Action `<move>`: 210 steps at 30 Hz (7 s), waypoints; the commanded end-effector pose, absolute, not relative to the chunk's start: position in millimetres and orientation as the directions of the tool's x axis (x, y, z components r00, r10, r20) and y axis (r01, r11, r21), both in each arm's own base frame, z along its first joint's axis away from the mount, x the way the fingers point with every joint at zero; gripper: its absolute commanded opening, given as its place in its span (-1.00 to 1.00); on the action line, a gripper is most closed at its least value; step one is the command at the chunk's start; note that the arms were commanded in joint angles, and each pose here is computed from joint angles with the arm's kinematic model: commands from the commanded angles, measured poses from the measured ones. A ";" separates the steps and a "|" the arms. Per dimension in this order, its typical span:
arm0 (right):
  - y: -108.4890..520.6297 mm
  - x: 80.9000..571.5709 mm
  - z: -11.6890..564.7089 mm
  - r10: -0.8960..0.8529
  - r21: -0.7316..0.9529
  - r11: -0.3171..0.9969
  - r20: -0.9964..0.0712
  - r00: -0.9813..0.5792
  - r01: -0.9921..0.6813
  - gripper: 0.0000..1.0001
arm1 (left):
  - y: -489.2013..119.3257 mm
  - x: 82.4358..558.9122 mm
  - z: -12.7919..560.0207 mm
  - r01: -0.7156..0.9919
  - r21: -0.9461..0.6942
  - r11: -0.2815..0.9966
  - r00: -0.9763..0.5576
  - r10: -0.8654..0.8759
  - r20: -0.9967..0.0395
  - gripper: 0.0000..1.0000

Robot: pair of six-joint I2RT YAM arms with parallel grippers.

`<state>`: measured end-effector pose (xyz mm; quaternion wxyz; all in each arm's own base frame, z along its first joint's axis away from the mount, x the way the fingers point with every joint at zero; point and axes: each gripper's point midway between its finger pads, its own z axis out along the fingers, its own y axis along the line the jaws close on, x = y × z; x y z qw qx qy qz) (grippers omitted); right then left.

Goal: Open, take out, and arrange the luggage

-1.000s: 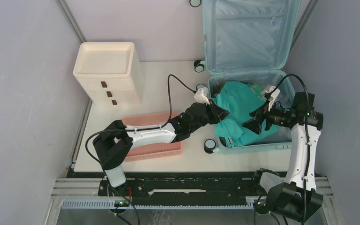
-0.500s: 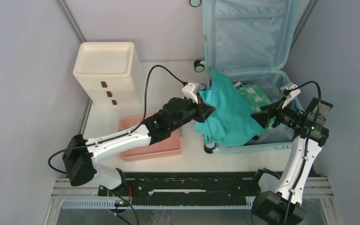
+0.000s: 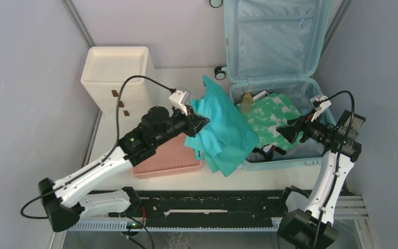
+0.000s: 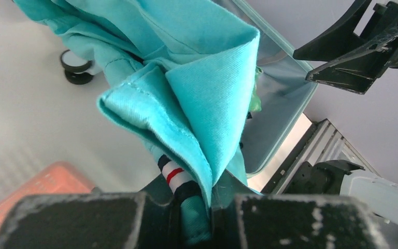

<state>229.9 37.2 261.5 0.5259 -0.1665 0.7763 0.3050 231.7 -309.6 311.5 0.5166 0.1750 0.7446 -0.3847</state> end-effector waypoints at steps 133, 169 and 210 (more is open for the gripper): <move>389.2 219.8 89.9 -0.566 0.420 0.361 -0.611 -0.553 -0.833 -0.32 | -66.4 286.6 140.8 -0.085 -0.120 0.989 -0.699 -0.145 -0.700 0.18; 320.3 265.7 182.7 -0.552 0.330 0.143 -0.756 -0.352 -0.933 -0.07 | -100.6 259.3 70.9 -0.165 -0.481 0.861 -0.715 -0.440 -0.543 0.19; 415.8 363.0 176.3 -0.328 0.515 0.145 -0.781 -0.532 -0.845 -0.26 | -92.0 254.4 203.0 0.175 -0.415 0.893 -0.380 -0.328 -0.865 0.80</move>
